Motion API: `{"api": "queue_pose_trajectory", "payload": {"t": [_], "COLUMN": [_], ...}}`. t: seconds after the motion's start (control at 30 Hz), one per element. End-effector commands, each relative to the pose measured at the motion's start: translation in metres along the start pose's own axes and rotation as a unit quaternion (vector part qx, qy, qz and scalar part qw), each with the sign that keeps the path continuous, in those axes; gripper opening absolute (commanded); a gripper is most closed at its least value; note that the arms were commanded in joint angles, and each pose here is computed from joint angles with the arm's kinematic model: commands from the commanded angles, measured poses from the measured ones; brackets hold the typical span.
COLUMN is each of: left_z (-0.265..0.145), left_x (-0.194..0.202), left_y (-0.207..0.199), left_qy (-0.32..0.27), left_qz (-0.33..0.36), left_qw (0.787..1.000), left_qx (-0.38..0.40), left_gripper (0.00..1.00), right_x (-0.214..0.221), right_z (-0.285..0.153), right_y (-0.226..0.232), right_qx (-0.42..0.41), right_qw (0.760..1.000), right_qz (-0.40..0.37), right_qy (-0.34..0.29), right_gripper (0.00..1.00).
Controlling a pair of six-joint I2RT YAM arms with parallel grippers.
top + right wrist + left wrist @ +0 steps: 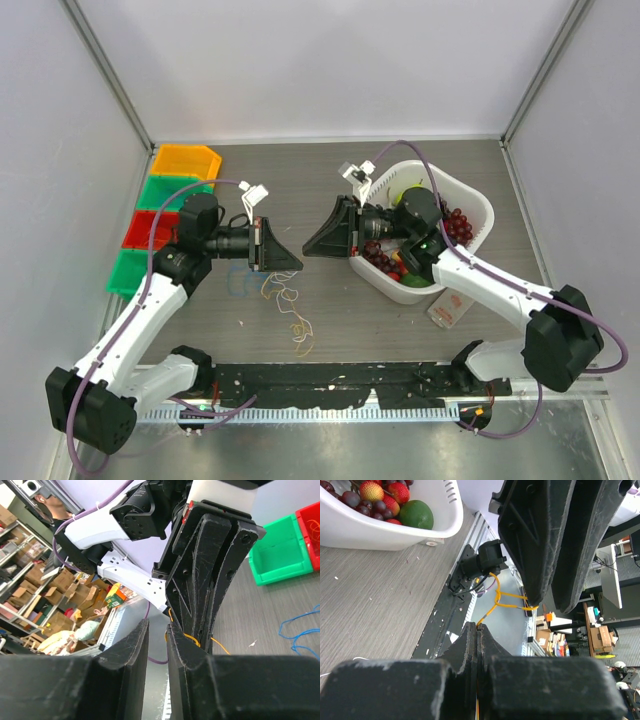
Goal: Untangle the cables
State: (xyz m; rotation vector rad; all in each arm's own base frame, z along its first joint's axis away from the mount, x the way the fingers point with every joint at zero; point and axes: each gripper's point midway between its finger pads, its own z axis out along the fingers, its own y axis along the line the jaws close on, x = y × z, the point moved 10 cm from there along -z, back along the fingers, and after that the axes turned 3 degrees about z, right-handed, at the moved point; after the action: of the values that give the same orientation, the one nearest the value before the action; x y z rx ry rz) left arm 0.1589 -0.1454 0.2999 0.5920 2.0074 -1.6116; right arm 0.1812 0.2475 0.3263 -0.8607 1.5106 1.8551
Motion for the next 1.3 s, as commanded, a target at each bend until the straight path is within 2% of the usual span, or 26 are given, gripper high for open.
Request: {"api": "queue_pose_trajectory", "payload": {"t": [0.0,0.3,0.67,0.83,1.1,1.27], "left_z": [-0.002,-0.002,-0.002,-0.002,-0.002,-0.002], "left_x": [-0.008,-0.008,-0.008,-0.008,-0.007,-0.008], "left_y": [-0.012,-0.013,-0.015,-0.015,-0.014,-0.014], "left_qy": [-0.006,-0.003,0.002,0.004,0.002,0.002], "left_qz": [0.023,0.024,0.023,0.022,0.02,0.017], "left_qw": [1.0,0.999,0.999,0.999,0.999,0.999], "left_qx": [0.021,0.026,0.042,0.044,0.04,0.04], "left_gripper": [0.0,0.0,0.0,0.0,0.0,0.0], "right_x": [-0.003,-0.001,-0.002,-0.001,0.011,0.012], "right_z": [0.004,-0.003,0.001,0.005,0.012,0.013], "right_y": [0.01,0.005,0.005,0.008,0.013,0.007], "right_qx": [-0.036,0.046,-0.005,-0.026,-0.036,0.013], "right_qw": [0.999,0.997,0.994,0.994,0.996,0.998], "right_qz": [-0.013,-0.062,-0.094,-0.082,-0.038,-0.009], "right_qy": [-0.008,0.011,0.049,0.064,0.072,0.058], "right_gripper": [0.27,0.36,0.31,0.3,0.35,0.4]}}
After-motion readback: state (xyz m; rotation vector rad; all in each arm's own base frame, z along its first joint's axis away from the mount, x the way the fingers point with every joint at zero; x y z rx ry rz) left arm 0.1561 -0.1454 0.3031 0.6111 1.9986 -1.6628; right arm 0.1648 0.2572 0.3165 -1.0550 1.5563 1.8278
